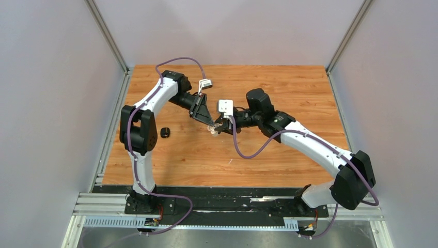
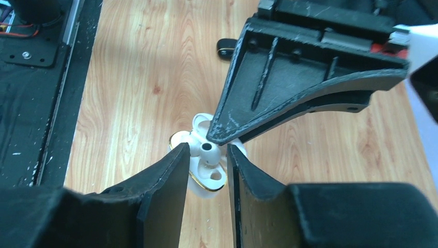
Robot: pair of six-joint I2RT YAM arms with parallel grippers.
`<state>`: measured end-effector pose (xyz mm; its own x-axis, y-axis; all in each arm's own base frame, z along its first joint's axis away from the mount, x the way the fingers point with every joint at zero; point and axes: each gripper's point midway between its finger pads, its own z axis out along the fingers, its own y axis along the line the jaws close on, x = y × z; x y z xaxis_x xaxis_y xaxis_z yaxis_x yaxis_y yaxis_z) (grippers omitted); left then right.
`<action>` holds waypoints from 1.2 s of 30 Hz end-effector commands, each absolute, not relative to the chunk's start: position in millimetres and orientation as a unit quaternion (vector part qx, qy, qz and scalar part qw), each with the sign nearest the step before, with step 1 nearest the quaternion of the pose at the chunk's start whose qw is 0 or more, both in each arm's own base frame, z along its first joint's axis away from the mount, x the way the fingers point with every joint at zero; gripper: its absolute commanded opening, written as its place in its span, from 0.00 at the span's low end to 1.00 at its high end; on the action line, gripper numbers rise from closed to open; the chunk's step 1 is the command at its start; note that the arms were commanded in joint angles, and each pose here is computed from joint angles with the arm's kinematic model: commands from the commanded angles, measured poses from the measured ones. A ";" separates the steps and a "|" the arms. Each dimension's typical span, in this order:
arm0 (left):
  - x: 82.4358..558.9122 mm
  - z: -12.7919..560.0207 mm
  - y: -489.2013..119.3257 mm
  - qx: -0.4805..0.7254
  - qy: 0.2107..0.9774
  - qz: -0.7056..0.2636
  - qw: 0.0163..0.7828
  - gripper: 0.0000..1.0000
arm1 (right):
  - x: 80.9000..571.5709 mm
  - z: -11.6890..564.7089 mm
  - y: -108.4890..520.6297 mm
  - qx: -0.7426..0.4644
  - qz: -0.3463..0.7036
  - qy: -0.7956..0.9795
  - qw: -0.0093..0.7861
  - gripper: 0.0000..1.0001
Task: Insert the wireless bluetooth earbuds into the charging case
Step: Place the earbud in the charging case.
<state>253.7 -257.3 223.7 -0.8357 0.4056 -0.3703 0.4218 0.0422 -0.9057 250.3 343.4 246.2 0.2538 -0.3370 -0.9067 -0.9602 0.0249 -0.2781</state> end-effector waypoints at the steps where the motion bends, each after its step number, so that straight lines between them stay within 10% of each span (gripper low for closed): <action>1: 240.3 248.1 -257.0 0.280 0.713 -0.643 0.004 0.00 | 240.5 248.1 348.4 -0.643 0.333 0.500 0.475 0.34; 36: 255.7 211.1 -246.6 0.285 0.789 -0.545 0.001 0.00 | 245.9 261.9 330.6 -0.721 0.239 0.445 0.474 0.00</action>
<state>253.7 -249.2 205.2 -0.8387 0.4512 -0.3049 0.4146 0.1662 -0.8947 249.5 337.0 228.2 0.3231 -0.4348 -0.8406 -0.9444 -0.0911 -0.3158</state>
